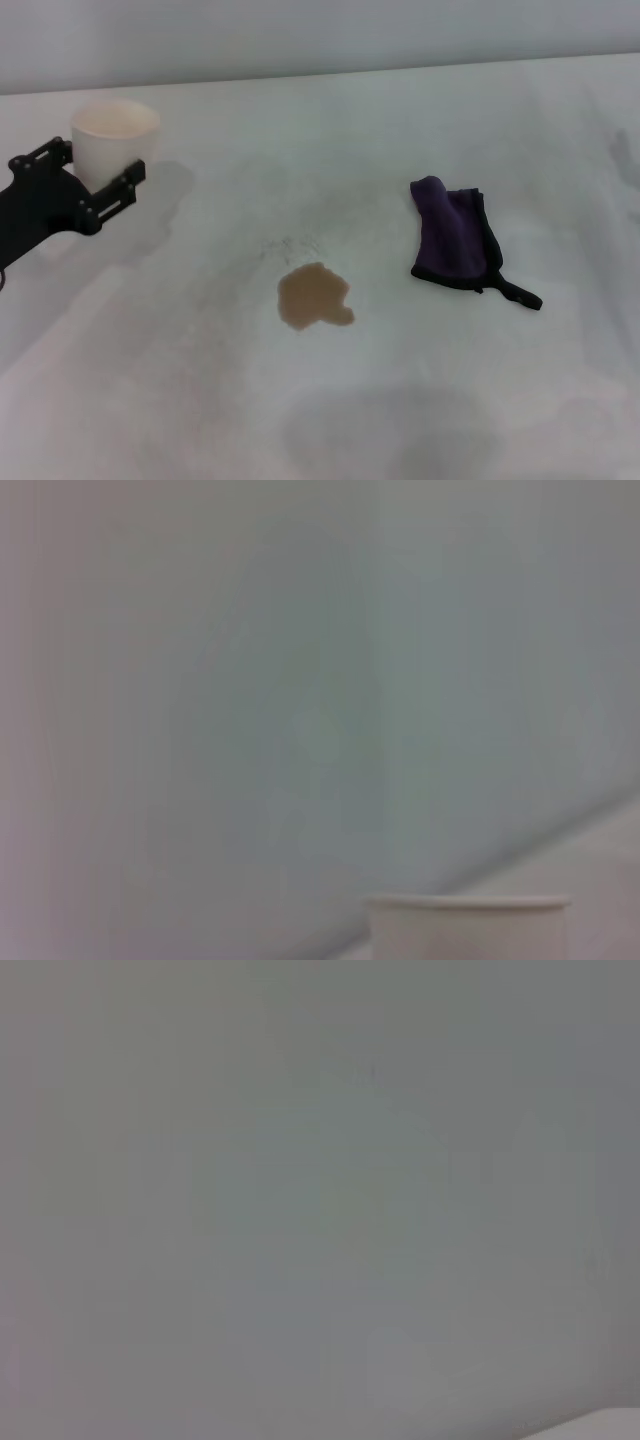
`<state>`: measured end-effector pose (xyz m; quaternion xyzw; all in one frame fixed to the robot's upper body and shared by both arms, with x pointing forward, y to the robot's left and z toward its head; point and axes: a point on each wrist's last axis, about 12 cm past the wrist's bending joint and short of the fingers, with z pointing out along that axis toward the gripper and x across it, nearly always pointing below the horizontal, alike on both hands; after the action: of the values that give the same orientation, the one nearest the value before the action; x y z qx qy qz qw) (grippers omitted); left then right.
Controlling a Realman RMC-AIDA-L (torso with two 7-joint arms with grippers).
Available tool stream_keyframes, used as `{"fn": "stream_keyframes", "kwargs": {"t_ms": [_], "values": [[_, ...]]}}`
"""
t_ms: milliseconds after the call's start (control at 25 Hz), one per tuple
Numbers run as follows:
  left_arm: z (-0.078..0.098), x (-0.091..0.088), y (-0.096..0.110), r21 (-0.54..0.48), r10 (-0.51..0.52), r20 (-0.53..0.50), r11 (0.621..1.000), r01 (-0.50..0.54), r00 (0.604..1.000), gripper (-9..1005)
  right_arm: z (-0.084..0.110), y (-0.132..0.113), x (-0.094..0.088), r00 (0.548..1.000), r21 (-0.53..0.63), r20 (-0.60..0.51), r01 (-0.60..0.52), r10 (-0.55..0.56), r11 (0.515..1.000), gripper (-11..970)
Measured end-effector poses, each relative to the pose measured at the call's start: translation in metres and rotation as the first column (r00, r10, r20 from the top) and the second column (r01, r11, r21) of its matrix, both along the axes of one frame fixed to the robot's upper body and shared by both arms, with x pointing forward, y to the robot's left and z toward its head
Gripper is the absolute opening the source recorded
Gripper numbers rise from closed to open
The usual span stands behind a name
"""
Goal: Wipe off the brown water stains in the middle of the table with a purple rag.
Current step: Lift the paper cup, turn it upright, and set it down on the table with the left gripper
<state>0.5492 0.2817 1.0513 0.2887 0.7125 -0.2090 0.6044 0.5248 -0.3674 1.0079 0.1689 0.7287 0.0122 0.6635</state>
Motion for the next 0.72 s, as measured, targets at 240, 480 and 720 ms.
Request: {"fn": "stream_keyframes", "kwargs": {"t_ms": [240,480,720], "values": [[-0.021,-0.006,-0.006,-0.1,0.143,-0.004,0.985,-0.143,0.99,654,0.002,-0.001,0.002,1.0,-0.008,0.007,0.0,0.0,1.0,838],[-0.034,-0.008,-0.014,-0.124,0.234,-0.024,0.964,-0.235,0.972,656,0.007,-0.001,0.009,1.0,-0.018,0.024,-0.007,0.008,1.0,837],[-0.044,-0.009,-0.026,-0.109,0.246,-0.096,0.96,-0.256,0.964,659,0.011,-0.001,0.013,0.999,-0.025,0.034,-0.011,0.012,1.0,836]]}}
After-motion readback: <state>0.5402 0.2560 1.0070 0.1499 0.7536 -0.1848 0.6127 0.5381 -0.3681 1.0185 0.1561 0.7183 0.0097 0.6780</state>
